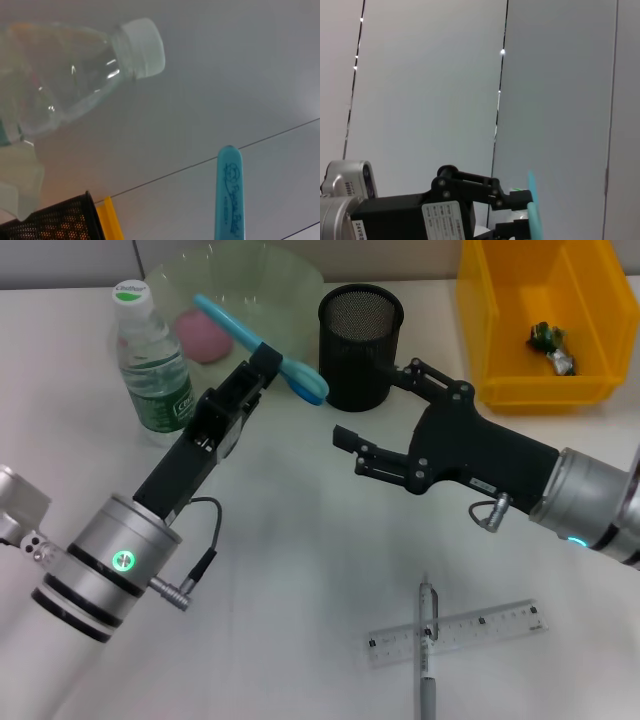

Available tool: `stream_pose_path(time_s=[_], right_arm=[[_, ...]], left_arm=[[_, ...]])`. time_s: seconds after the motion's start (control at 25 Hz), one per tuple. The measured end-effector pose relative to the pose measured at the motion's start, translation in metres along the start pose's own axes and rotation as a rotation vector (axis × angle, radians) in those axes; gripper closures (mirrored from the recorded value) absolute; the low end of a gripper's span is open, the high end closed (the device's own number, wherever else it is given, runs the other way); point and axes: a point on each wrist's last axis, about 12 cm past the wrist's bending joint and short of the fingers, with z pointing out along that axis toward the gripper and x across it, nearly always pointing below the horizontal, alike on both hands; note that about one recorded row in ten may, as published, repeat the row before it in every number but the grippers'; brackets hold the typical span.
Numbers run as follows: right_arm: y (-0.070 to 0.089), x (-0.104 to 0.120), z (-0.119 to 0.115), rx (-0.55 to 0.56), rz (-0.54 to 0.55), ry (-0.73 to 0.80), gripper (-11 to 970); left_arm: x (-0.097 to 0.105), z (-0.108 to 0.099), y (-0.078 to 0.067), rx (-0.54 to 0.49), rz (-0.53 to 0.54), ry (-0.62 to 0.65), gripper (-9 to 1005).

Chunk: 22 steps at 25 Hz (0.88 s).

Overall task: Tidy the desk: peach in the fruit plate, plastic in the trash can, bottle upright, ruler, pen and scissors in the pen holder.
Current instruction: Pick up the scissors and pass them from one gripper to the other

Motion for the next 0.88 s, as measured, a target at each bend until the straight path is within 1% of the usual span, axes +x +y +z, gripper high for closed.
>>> stream_pose_path(time_s=[0.28, 0.48, 0.88], right_arm=[[0.0, -0.002, 0.01, 0.004, -0.068, -0.007, 140], [-0.002, -0.004, 0.014, 0.01, -0.087, -0.014, 140], [-0.005, -0.005, 0.026, 0.02, -0.126, -0.004, 140]], left_arm=[[0.001, 0.007, 0.0, -0.006, -0.013, 0.004, 743], [0.001, 0.011, -0.001, -0.007, -0.023, 0.004, 742], [0.001, 0.013, -0.001, -0.007, -0.031, 0.004, 742]])
